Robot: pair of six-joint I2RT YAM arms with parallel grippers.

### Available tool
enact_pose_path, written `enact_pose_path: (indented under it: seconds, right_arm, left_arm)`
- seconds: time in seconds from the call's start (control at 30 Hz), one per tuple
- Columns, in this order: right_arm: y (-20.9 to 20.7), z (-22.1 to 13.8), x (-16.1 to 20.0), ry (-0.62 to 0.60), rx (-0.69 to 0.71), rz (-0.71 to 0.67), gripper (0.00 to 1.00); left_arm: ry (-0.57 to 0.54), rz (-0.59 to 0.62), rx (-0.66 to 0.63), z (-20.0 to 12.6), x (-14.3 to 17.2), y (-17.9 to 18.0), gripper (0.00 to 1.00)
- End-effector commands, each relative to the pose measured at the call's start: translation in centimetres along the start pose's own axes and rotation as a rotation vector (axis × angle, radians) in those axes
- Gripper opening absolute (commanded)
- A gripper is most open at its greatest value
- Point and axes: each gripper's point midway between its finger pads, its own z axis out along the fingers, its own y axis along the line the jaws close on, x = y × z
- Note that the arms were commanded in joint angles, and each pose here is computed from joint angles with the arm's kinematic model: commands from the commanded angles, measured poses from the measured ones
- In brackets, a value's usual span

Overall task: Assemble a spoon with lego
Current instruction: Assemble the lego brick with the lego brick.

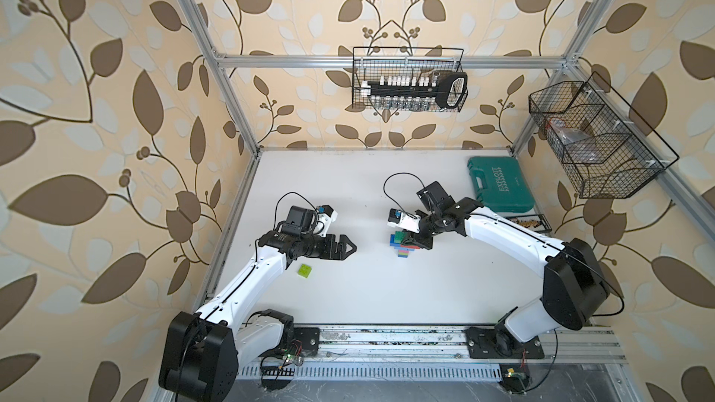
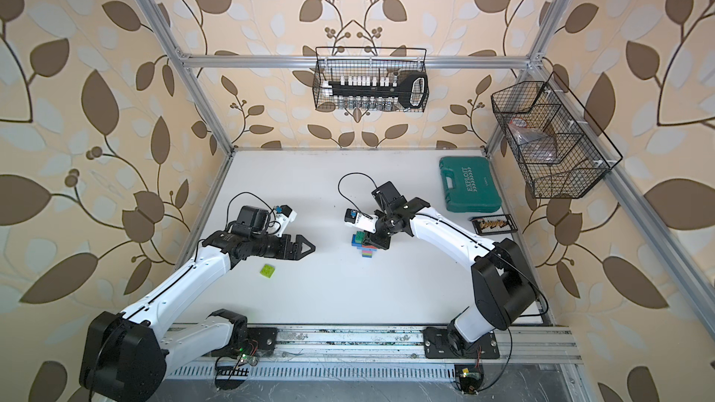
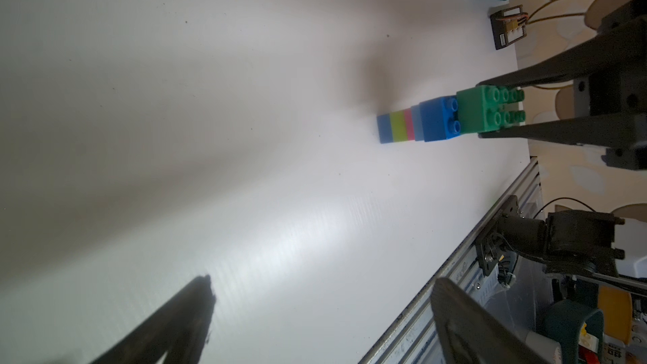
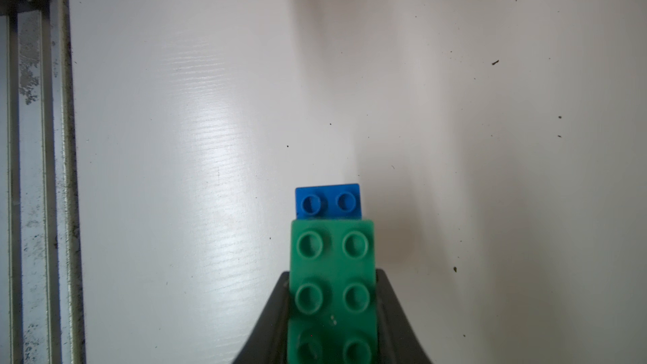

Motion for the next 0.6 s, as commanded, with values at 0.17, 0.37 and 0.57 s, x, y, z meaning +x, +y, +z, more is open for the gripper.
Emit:
enact_pose_path:
  seconds: [0.17,0.37,0.57]
  right_arm:
    - [1.0,1.5,3.4,0.124,-0.044,0.024,0.00]
    - [1.4,2.3,4.6,0.157,-0.066,0.059,0.00]
    - [1.5,2.3,4.6,0.127,-0.052,0.077,0.00]
  left_arm:
    - [-0.005,0.031,0.001,-0.2,-0.3,-0.5,0.99]
    - [-0.007,0.035,0.001,-0.3,-0.3,-0.5,0.99]
    - [-0.002,0.033,0.001,-0.2,-0.2,-0.5,0.99]
